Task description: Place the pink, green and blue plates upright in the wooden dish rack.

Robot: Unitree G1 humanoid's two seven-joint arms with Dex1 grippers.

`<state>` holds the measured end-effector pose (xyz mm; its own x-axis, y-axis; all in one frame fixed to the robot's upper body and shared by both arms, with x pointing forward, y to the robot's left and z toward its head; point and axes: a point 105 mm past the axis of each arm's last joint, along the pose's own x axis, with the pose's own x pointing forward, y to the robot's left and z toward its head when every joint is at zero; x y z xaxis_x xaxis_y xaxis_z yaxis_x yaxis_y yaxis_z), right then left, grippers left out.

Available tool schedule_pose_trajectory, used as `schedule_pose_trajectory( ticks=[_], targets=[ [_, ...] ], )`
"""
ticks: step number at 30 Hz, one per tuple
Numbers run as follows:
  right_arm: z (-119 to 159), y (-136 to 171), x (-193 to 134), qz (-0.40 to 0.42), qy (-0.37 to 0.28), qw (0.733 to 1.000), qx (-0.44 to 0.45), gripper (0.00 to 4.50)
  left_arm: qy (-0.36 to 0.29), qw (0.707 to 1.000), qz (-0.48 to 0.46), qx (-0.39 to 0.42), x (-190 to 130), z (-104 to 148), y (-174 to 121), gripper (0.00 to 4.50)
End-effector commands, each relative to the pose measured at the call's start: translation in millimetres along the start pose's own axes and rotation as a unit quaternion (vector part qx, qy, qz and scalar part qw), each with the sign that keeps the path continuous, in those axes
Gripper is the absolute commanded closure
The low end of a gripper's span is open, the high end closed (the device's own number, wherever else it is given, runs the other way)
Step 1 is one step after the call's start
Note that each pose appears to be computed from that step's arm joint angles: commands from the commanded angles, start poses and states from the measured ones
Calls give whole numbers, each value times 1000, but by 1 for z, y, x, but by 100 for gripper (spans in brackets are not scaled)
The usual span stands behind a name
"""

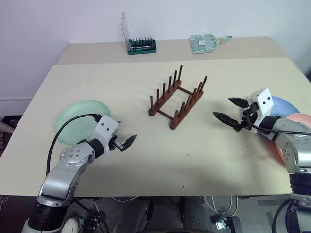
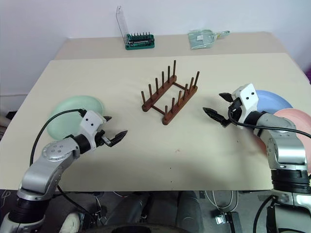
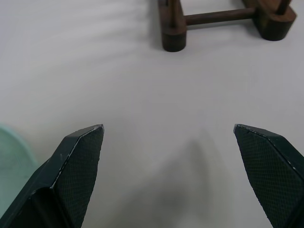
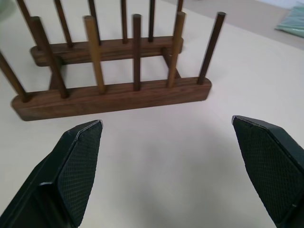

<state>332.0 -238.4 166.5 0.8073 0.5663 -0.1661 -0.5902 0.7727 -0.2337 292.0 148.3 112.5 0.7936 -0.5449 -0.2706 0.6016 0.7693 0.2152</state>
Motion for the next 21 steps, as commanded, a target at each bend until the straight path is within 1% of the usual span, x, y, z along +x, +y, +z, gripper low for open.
schedule_pose_trajectory(
  ticks=[1,5,11,13,16,18,20,21],
  targets=[
    [13,0,0,-5,-21,1000,-19,5,-12,1000,-8,6,-3,7,-4,0],
    [11,5,3,0,-21,1000,-22,5,-8,1000,-14,7,-4,3,-8,0],
    [9,22,8,30,-19,999,-20,5,-12,999,-32,5,-2,6,-12,0],
    [11,32,7,45,-21,999,-16,5,-17,997,-73,-6,1,9,-26,0],
    [9,53,1,87,-14,996,-11,5,-11,993,-116,0,17,11,-50,0],
    [8,69,2,110,-6,994,-13,5,-6,993,-118,5,25,9,-55,0],
    [2,90,4,128,1,992,-18,5,-2,994,-110,25,47,9,-68,0],
    [-1,97,5,130,3,991,-14,5,6,995,-98,18,61,9,-74,0]
  ],
)
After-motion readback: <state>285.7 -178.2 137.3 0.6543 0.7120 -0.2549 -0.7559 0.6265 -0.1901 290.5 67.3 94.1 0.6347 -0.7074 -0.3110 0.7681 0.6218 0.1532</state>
